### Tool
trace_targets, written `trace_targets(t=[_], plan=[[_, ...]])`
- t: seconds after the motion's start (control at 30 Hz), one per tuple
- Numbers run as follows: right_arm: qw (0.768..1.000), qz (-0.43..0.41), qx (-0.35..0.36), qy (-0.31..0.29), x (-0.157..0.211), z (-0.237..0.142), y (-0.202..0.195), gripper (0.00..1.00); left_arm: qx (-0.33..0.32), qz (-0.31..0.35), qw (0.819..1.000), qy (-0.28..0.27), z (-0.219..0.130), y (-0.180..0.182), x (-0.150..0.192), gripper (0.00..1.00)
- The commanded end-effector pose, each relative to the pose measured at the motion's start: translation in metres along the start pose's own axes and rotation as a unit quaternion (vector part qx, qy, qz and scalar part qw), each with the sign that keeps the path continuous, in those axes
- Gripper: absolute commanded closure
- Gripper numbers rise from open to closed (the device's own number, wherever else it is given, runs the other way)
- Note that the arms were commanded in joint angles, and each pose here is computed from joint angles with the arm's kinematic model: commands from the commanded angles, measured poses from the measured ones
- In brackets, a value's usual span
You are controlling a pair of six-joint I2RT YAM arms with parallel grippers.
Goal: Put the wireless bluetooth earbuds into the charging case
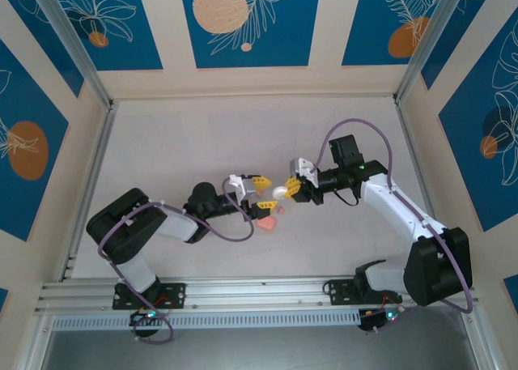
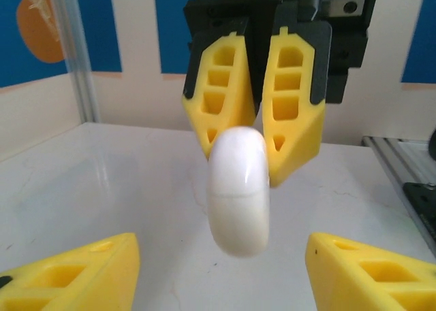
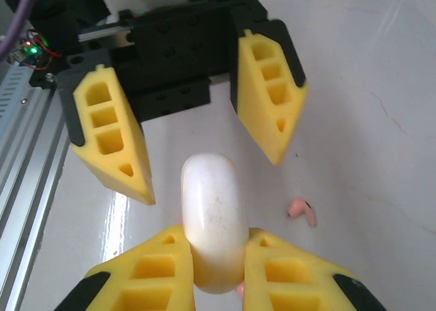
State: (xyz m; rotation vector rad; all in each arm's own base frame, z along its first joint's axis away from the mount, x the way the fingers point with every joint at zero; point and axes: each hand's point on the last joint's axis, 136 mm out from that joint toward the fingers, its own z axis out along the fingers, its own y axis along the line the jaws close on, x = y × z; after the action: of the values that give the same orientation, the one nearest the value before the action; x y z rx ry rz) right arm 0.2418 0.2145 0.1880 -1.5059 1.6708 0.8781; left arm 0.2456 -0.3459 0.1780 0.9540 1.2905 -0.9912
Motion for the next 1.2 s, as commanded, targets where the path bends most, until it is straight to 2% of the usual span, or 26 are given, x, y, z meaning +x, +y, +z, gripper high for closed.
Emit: trace_targets(t=[0.0,0.5,0.87,1.17], plan=[[0.998,0.058,0.001,0.035,0.011,-0.005,-0.006,0.87,-0.048,0.006,0.999,0.003,-0.003,0.014,0.008,0.32],[0.970,0.198,0.035,0.135,0.065,-0.017,-0.060,0.87,-0.151,-0.023,0.987,0.040,-0.011,0.049,0.042,0.30],[0.949,0.268,0.038,0.162,0.095,-0.025,-0.097,0.87,-0.184,-0.034,0.981,0.056,-0.015,0.060,0.058,0.30],[0.930,0.304,0.024,0.206,0.123,-0.025,-0.115,0.86,-0.199,-0.039,0.977,0.069,-0.016,0.065,0.070,0.30]])
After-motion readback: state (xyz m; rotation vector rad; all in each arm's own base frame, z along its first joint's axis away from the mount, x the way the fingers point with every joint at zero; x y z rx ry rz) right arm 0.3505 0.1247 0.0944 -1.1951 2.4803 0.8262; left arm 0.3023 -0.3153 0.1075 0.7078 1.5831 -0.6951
